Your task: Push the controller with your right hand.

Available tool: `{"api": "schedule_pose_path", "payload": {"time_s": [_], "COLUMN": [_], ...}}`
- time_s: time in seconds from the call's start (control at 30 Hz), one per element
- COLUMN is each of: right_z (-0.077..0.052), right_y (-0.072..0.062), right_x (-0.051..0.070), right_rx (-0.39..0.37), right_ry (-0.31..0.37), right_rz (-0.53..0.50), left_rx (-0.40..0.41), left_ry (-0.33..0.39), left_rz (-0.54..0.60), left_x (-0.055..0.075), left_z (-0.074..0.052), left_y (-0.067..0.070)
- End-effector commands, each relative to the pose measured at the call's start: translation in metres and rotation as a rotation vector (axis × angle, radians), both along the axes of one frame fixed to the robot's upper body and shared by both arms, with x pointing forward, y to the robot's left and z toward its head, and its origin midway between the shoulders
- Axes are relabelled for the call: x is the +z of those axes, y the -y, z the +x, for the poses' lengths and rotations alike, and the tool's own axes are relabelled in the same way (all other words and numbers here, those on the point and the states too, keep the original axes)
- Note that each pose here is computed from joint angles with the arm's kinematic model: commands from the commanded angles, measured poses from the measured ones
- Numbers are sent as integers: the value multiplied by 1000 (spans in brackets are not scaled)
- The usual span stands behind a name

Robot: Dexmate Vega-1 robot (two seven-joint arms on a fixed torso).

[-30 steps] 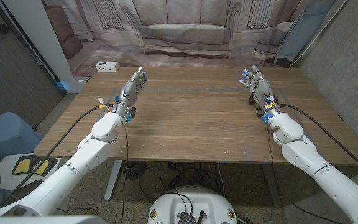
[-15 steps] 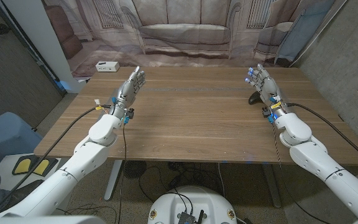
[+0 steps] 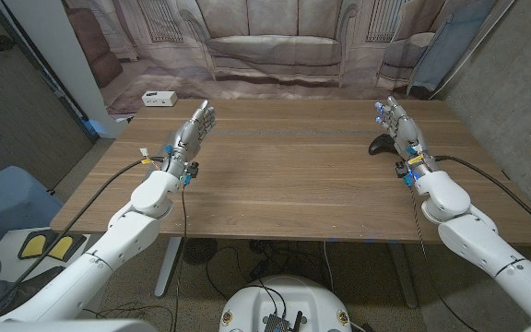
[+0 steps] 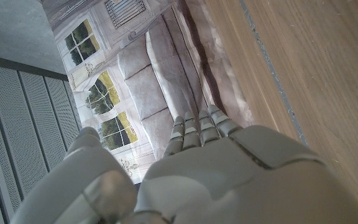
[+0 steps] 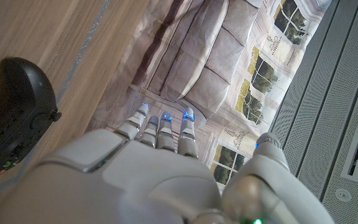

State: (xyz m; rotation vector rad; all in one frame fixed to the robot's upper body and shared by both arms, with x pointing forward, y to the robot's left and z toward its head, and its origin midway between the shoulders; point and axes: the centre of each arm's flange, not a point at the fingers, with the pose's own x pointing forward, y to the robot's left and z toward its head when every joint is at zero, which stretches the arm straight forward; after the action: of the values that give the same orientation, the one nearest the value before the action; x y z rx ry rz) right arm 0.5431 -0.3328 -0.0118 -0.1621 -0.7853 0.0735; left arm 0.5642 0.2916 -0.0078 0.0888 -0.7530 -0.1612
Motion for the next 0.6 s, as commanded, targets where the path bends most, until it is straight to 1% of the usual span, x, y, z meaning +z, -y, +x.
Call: {"api": "schedule_pose_path", "payload": {"time_s": [0.03, 0.17, 0.3, 0.6], "right_z": [-15, -20, -24, -30], "right_y": [13, 17, 21, 28], "right_x": [-5, -6, -6, -1], "right_rx": [-92, -127, -166, -284], "right_ry": [4, 3, 4, -19], "right_rz": [-17, -27, -39, -121], "left_rx": [13, 11, 2, -8], "left_ry": [19, 16, 13, 20], "left_rz": [6, -4, 1, 14], "left_x": [3, 2, 2, 4], "left_z": [-4, -4, -3, -1], "left_y": [-3, -4, -1, 5]}}
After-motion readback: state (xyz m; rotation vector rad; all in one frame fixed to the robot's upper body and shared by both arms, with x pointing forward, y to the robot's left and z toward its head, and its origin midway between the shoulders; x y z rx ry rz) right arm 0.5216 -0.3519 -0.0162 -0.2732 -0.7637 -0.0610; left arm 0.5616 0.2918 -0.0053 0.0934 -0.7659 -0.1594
